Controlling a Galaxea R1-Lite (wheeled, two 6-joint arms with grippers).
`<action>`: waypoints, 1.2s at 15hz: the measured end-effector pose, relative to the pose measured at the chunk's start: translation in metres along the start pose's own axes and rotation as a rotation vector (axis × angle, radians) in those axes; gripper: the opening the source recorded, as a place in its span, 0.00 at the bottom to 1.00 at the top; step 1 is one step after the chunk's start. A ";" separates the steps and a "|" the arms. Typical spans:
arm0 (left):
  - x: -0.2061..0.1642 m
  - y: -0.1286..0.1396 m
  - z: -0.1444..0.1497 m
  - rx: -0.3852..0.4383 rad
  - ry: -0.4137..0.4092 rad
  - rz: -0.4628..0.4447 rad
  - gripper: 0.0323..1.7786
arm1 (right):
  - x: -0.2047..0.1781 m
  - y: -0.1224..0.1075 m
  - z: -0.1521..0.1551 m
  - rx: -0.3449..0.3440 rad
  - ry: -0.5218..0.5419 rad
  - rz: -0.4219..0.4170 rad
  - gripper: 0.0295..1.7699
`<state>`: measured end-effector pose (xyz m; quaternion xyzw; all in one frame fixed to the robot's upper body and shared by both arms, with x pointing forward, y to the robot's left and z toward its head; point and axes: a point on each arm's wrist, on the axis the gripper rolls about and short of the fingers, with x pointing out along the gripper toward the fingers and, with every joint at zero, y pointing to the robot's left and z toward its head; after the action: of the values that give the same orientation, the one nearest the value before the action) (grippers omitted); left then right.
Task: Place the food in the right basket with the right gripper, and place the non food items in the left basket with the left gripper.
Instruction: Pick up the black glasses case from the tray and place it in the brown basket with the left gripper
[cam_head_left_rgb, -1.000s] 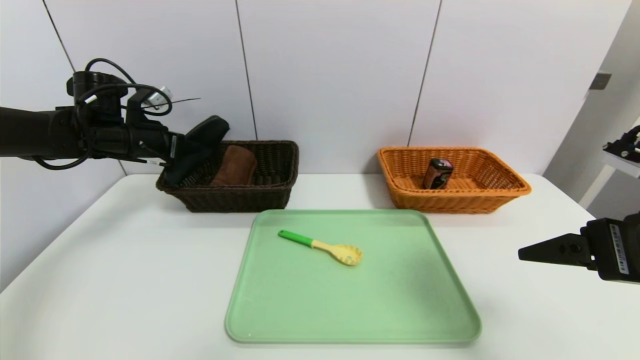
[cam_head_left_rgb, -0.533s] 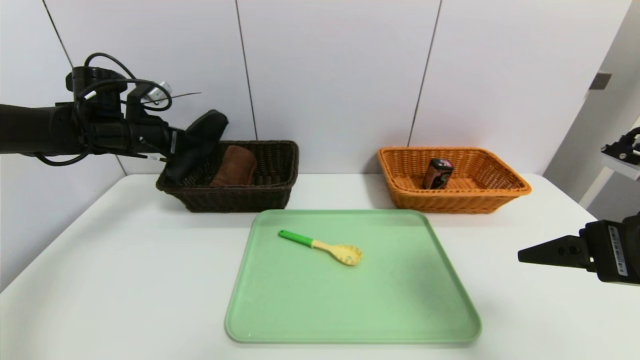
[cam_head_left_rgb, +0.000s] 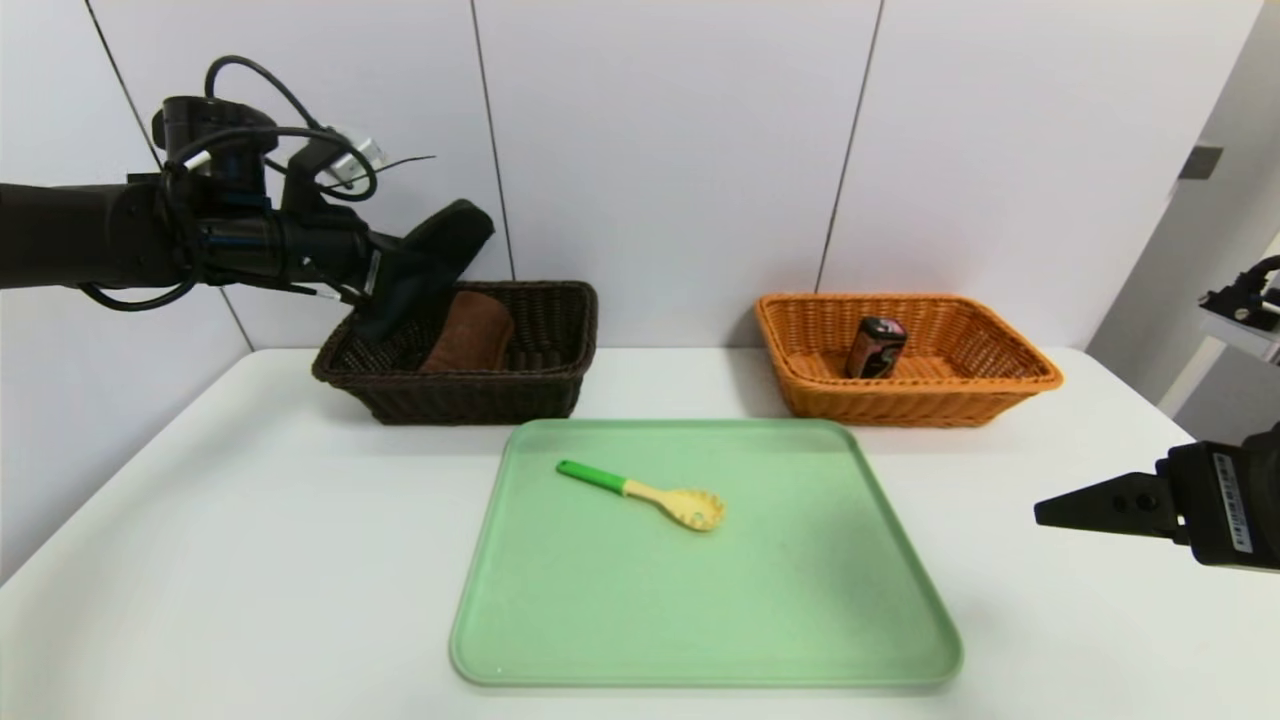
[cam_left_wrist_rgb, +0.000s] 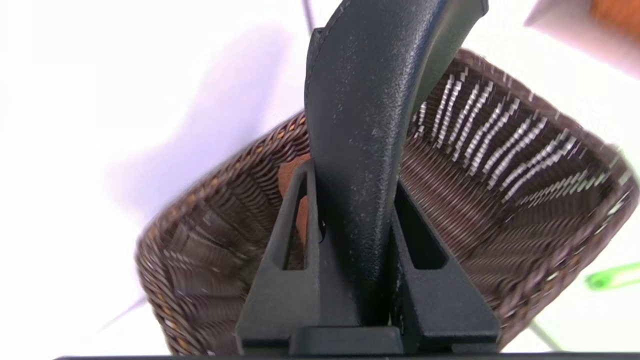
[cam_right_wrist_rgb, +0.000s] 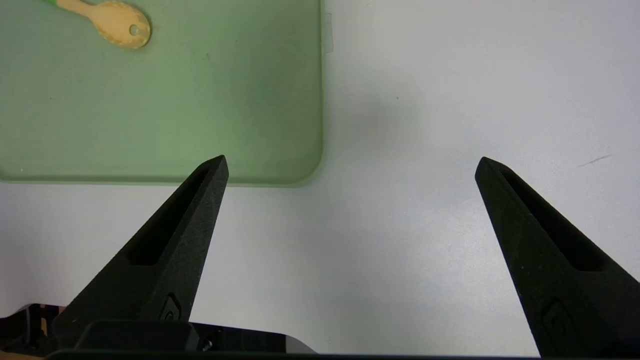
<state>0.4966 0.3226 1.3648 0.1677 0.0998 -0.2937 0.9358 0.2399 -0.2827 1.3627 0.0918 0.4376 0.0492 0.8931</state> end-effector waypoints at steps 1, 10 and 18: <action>0.002 -0.001 -0.001 0.064 0.009 -0.007 0.20 | 0.000 0.000 0.000 -0.001 0.001 0.000 0.97; 0.012 0.002 -0.006 0.483 0.117 -0.037 0.19 | 0.006 0.000 0.000 0.002 0.023 -0.006 0.97; 0.019 0.002 -0.008 0.430 0.117 -0.042 0.66 | 0.007 0.000 -0.001 0.004 0.027 -0.009 0.97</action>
<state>0.5126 0.3171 1.3522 0.3778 0.0926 -0.3176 0.8648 0.2433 -0.2816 1.3572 0.0910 0.4502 0.0453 0.8871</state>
